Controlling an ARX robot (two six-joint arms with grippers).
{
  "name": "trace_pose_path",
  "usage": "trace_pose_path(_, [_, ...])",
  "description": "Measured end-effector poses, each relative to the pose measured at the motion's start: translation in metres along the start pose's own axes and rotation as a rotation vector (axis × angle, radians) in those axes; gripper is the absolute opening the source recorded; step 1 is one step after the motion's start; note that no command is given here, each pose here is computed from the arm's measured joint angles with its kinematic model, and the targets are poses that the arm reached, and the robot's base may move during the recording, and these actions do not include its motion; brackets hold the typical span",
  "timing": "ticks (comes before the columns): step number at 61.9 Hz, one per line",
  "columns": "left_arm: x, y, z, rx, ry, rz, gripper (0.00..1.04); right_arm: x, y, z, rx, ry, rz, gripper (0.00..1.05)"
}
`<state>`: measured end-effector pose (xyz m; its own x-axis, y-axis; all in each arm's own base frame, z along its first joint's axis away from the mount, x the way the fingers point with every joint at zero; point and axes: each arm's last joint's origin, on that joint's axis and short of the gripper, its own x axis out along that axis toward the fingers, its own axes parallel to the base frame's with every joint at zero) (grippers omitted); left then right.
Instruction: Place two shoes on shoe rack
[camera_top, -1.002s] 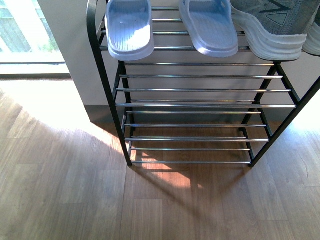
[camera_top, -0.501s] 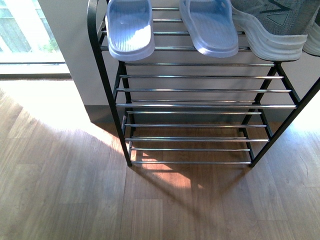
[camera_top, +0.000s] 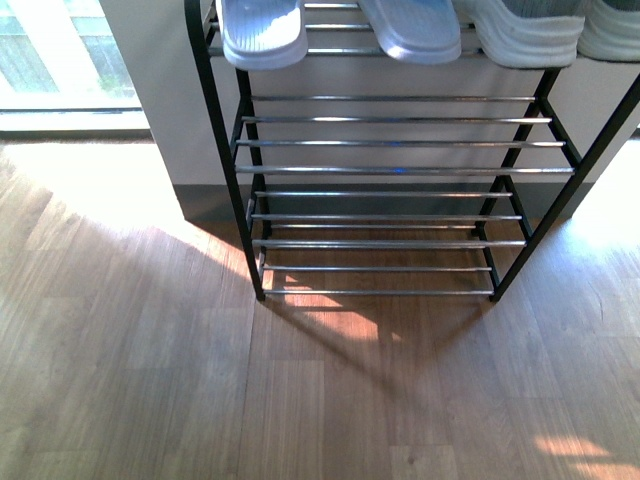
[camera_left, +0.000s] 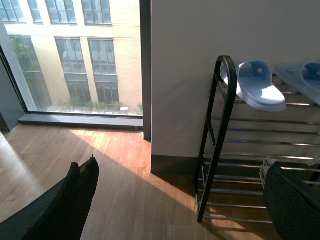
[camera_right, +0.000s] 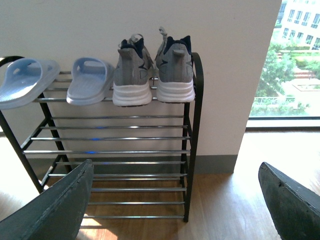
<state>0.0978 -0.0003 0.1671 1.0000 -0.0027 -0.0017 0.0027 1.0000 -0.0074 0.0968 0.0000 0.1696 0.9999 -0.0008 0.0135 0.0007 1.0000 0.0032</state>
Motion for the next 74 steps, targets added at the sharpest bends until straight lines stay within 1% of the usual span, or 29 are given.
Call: trace_pose_path(74, [0.0,0.0,0.0,0.0,0.0,0.002,0.95,0.0,0.0,0.0,0.0,0.0,0.0,0.96])
